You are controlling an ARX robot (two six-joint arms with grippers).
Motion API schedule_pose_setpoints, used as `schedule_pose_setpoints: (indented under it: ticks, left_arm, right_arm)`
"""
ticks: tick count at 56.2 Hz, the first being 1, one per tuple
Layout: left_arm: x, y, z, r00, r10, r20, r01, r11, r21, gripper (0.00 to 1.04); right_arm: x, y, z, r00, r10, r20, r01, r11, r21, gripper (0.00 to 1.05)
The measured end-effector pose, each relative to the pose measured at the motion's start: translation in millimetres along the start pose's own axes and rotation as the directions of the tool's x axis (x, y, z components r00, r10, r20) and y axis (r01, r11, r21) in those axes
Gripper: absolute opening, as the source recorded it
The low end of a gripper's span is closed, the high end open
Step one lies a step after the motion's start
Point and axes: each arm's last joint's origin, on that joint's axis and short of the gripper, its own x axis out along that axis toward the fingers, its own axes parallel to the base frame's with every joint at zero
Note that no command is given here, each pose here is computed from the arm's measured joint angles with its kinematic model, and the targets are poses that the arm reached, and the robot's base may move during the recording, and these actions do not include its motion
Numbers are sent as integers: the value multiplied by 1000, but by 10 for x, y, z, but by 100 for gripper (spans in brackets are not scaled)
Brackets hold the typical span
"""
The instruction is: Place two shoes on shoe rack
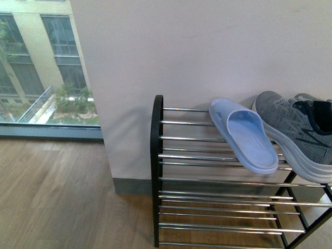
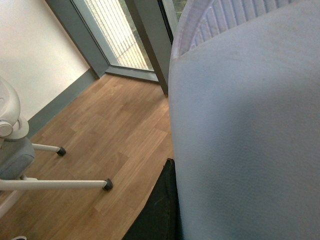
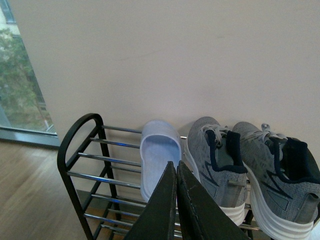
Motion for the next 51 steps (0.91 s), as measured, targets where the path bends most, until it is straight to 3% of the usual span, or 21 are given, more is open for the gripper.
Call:
schedule_pose_setpoints:
  ticks: [51]
  left_arm:
    - [0, 0, -1, 1000, 0, 0, 0, 1000, 0, 2]
  right_arm:
    - [-231, 0, 16, 1000, 0, 7, 0, 1000, 0, 2]
